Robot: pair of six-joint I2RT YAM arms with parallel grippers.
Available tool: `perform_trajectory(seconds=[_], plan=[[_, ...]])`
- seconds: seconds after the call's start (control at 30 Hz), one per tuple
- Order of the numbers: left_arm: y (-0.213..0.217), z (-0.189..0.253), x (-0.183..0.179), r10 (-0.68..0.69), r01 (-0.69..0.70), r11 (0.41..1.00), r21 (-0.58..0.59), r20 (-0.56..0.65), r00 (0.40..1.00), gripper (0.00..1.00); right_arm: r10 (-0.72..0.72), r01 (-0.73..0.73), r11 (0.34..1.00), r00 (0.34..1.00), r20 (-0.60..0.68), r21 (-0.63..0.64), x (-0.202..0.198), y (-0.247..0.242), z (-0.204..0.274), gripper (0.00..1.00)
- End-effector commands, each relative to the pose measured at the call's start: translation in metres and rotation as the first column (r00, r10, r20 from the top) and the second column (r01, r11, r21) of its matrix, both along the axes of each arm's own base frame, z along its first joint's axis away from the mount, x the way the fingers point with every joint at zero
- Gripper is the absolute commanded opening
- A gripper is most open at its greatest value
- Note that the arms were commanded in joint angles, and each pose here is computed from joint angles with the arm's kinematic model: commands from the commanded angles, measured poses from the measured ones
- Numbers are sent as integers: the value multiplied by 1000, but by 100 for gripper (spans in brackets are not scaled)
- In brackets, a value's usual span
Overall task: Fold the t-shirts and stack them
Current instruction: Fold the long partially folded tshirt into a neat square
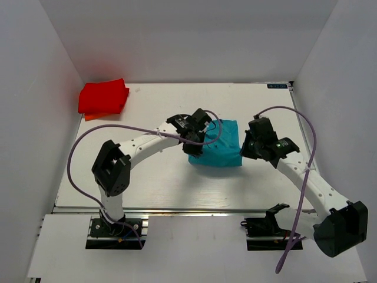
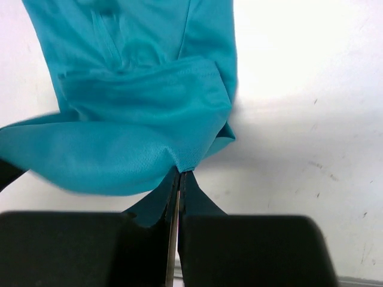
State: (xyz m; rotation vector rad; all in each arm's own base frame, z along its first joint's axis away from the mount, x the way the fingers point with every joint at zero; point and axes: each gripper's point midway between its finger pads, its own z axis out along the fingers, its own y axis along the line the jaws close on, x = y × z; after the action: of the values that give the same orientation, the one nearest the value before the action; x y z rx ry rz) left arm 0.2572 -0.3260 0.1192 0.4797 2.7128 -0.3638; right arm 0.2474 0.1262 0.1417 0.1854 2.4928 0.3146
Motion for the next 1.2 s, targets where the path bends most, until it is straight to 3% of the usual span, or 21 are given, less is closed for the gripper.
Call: perform_trajectory(seconds=[0.0, 0.2, 0.47, 0.77, 0.97, 1.17], plan=[[12, 9, 24, 93, -93, 996, 2, 5, 996, 0, -67, 69, 997, 991, 119, -19, 33, -8, 29, 0], [10, 32, 76, 192, -185, 975, -126, 54, 980, 0, -105, 109, 994, 983, 152, -17, 66, -10, 33, 0], [5, 48, 123, 206, -188, 967, -173, 87, 975, 0, -80, 79, 997, 973, 216, 12, 109, -2, 62, 0], [-1, 65, 170, 220, -186, 950, -253, 116, 968, 0, -43, 42, 999, 980, 197, 10, 149, 0, 60, 0], [2, 53, 209, 254, -212, 934, -286, 116, 960, 0, -14, 13, 1000, 986, 169, 8, 184, 1, 46, 0], [-8, 66, 261, 253, -144, 902, -408, 227, 940, 12, -22, 16, 999, 983, 180, 33, 232, 0, 45, 0]])
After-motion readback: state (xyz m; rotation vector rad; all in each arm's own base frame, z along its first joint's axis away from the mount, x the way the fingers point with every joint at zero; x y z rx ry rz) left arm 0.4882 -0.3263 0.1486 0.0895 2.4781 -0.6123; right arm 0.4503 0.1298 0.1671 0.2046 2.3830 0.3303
